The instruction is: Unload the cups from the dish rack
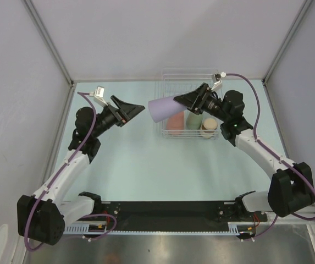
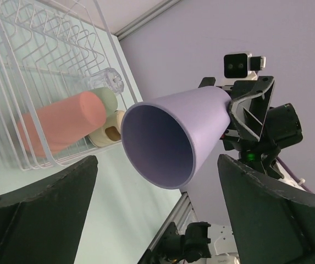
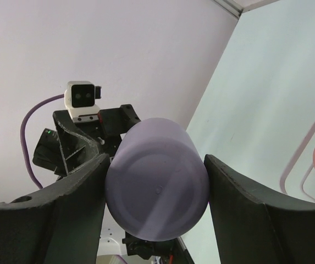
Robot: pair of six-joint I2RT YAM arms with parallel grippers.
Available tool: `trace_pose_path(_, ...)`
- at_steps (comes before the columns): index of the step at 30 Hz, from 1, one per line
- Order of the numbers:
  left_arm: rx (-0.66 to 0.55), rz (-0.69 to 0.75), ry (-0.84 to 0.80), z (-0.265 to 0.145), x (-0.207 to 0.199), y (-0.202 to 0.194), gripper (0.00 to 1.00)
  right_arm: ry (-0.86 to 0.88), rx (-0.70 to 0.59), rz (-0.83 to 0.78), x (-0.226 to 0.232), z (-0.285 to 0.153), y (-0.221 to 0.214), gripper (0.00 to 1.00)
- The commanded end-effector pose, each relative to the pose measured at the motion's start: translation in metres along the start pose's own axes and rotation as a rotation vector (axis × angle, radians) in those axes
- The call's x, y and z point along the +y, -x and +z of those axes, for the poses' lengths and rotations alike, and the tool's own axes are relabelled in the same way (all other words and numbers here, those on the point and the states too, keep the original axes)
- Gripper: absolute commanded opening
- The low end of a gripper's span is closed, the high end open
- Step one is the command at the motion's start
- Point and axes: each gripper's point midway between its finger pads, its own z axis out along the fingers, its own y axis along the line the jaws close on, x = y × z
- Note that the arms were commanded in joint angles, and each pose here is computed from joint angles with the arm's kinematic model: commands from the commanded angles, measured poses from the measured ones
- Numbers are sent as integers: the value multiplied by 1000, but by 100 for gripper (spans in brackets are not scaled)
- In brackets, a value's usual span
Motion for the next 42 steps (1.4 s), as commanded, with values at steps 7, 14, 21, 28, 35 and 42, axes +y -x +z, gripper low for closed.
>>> trace_pose_path(7,3,39,-95,8,-30,7,94,117,77,-19,25,29,-24,0)
trace_pose_path(14,35,41,-135,10,-41,-3,86,138,114,-11,24,45,-35,0)
trace_pose_path(21,37,40,-156,6,-46,-7,50,140,129,6,18,53,-40,0)
trace_pose_path(28,44,26,-137,6,-39,-10,0,128,158,18,11,54,-52,0)
trace_pose_path(35,27,35,-66,8,-29,-5,0,73,151,7,3,51,-49,40)
trace_pose_path(42,6,172,162,13,-14,39,0,-148,-4,-12,-26,32,20,100)
